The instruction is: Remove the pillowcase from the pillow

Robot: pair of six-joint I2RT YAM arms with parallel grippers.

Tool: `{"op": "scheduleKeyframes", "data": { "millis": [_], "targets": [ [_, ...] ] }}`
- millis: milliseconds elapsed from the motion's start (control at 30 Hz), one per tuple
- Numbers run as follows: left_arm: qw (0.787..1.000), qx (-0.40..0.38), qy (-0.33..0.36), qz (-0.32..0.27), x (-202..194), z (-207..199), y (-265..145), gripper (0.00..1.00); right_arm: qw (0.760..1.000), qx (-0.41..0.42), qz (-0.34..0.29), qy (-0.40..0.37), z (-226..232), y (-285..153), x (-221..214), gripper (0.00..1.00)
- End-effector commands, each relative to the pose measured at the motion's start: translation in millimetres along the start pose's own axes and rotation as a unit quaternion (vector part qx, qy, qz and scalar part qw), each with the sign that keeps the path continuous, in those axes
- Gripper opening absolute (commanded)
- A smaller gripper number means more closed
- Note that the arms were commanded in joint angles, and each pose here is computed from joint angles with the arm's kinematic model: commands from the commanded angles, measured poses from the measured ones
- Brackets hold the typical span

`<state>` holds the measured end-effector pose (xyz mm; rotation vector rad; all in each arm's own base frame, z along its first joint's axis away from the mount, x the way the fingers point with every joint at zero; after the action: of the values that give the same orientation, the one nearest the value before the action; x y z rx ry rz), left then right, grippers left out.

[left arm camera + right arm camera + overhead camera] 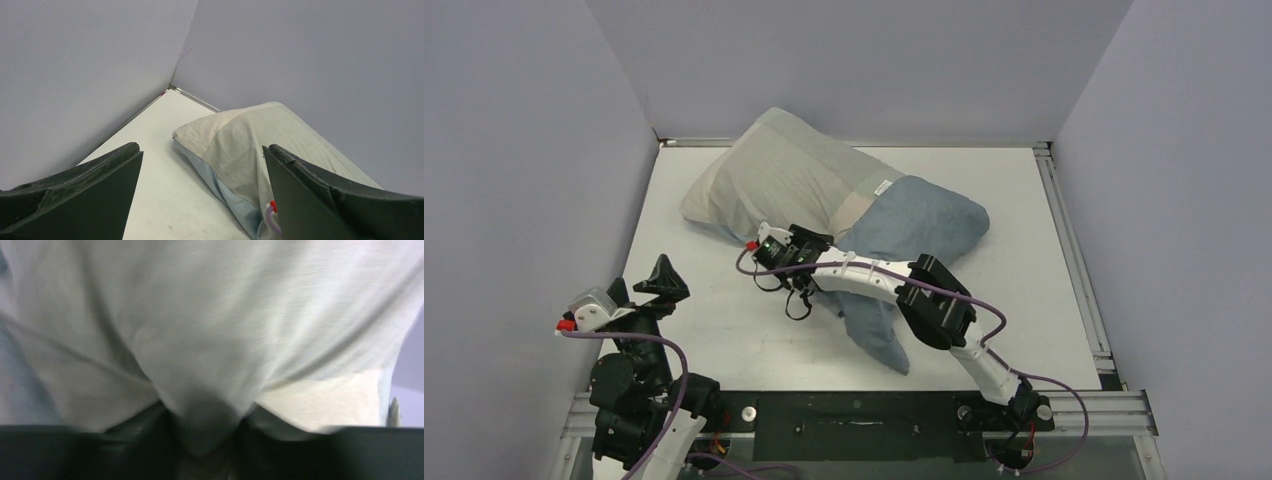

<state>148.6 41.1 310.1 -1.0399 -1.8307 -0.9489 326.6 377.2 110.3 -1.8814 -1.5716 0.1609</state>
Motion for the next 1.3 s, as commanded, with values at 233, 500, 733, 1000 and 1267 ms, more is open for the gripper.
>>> {"op": "scheduleKeyframes", "data": {
  "millis": [233, 500, 733, 1000, 1267],
  "targets": [
    [0.995, -0.04, -0.058, -0.072, 41, 4, -24, 0.96, 0.959, 0.186, -0.138, 0.165, -36, -54, 72, 0.05],
    [0.994, -0.056, -0.055, -0.07, 40, -1, -24, 0.96, 0.886, 0.261, -0.258, 0.283, -104, -130, 119, 0.05],
    [0.994, -0.063, -0.053, -0.069, 39, -3, -24, 0.96, 0.771, 0.37, -0.35, 0.383, -154, -176, 134, 0.05],
    [0.994, -0.074, -0.05, -0.067, 38, -6, -24, 0.96, 0.534, 0.546, -0.415, 0.494, -209, -190, 118, 0.05],
    [0.993, -0.083, -0.049, -0.064, 38, -9, -25, 0.96, 0.426, 0.558, -0.345, 0.623, -212, -108, 74, 0.05]
  ]
}}
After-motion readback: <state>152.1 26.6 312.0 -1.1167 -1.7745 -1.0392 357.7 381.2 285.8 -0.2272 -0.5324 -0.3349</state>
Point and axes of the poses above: each gripper's point midway between its finger pads, its own y axis out along the fingers, its own z axis along the line the jaws close on, x = y × z, the point moved 3 cm from there along -y, back along the fingers, and after that the axes turned 1 degree about y, right-handed, at the moved point
